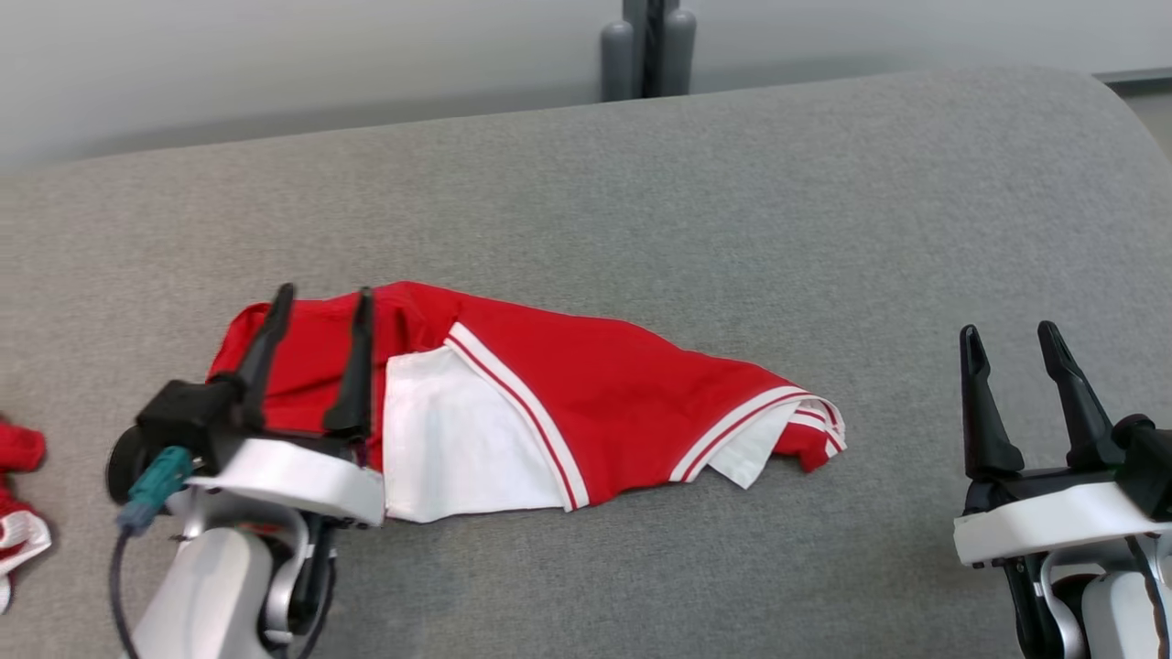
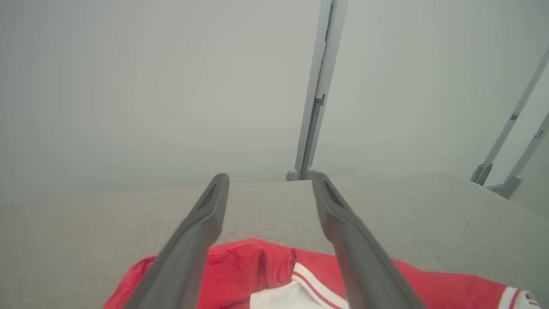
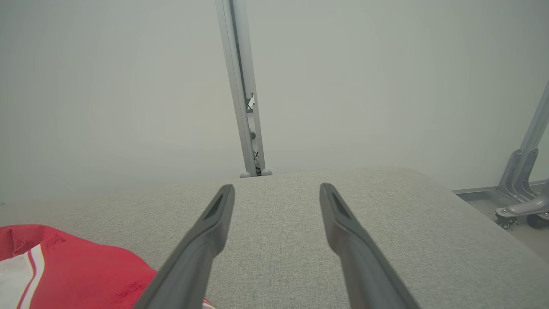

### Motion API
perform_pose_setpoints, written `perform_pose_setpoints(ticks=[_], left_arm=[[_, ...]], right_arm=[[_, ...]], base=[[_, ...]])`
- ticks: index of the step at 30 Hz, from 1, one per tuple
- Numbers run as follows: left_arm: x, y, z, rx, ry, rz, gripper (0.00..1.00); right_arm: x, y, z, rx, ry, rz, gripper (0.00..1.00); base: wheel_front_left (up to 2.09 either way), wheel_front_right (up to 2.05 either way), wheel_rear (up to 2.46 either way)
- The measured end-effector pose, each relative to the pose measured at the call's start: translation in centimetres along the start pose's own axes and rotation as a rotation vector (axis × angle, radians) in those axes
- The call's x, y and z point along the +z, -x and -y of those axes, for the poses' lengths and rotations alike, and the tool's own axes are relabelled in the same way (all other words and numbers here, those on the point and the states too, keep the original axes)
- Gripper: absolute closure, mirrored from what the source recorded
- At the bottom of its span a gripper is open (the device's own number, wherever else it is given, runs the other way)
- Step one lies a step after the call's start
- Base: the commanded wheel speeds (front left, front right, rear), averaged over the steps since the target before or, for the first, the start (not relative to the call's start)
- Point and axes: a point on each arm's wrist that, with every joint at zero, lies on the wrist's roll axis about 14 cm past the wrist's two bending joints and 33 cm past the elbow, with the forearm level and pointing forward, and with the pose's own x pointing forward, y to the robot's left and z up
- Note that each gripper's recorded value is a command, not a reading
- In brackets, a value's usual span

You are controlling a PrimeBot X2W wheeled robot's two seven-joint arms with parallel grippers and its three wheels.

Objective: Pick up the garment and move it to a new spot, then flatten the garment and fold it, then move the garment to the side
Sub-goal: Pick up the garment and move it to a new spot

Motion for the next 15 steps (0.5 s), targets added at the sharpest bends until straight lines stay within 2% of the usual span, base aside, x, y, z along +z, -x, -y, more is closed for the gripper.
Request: perform_pose_setpoints(ticks=[4, 10, 15], left_arm=[[1.2, 1.7, -3.3, 0.1, -0.012, 0.032, 0.0], [2.6, 5.1, -6.3, 0.184, -0.031, 0.062, 0.0], [2.4, 6.6, -6.0, 0.177, -0.041, 0.051, 0.0]], right_arm=[[0.2, 0.1, -1.1, 0.039, 0.012, -0.007, 0.0], [1.0, 0.8, -2.8, 0.101, 0.034, -0.008, 0.0], [1.1, 1.7, -3.4, 0.122, 0.041, -0.015, 0.0]], base=[[0.0, 0.0, 0.0], [0.0, 0.0, 0.0], [0.0, 0.0, 0.0]])
